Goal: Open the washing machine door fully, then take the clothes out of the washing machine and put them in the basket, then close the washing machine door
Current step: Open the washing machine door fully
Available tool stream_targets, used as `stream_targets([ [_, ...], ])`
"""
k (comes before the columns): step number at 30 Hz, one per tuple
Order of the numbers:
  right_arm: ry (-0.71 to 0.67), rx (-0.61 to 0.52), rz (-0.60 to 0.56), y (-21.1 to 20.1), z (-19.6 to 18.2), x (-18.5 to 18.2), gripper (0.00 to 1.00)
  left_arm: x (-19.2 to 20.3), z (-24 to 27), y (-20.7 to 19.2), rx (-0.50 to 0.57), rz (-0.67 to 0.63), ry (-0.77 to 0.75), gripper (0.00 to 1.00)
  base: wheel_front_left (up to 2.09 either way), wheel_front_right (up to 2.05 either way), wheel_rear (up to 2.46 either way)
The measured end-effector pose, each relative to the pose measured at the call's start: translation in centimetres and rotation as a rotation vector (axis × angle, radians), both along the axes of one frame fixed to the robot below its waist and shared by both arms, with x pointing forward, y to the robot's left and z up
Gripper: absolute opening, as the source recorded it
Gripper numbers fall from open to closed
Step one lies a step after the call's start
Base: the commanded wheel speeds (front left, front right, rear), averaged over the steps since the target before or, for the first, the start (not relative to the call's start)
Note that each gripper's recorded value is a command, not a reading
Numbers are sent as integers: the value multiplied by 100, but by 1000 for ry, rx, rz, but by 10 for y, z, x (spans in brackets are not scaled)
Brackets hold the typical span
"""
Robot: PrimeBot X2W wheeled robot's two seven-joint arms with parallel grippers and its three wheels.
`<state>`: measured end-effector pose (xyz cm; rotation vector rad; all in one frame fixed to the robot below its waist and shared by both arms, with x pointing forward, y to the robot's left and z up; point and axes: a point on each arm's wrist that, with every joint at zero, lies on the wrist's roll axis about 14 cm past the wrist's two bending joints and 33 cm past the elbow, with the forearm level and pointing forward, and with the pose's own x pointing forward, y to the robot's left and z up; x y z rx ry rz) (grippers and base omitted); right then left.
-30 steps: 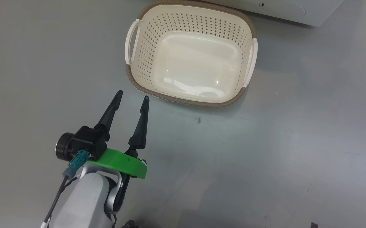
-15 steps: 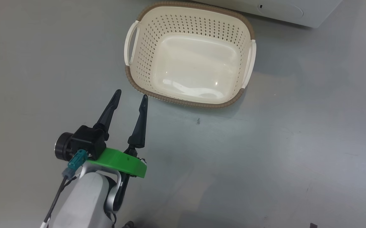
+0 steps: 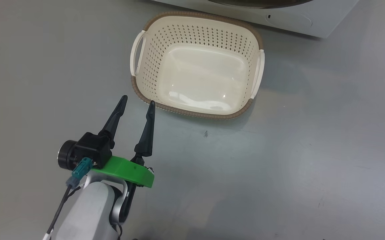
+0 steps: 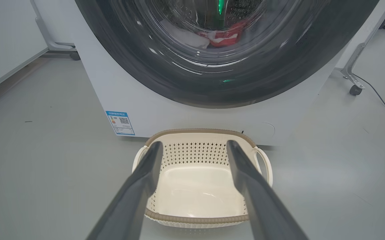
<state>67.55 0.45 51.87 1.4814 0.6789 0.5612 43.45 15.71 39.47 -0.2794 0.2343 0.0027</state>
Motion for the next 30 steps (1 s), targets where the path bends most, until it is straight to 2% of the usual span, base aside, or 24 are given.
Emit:
stream_targets([
  [30,69,-32,99,15,-1,-54,0,-8,35,-3,2,-7,-81,100,0,0,0],
])
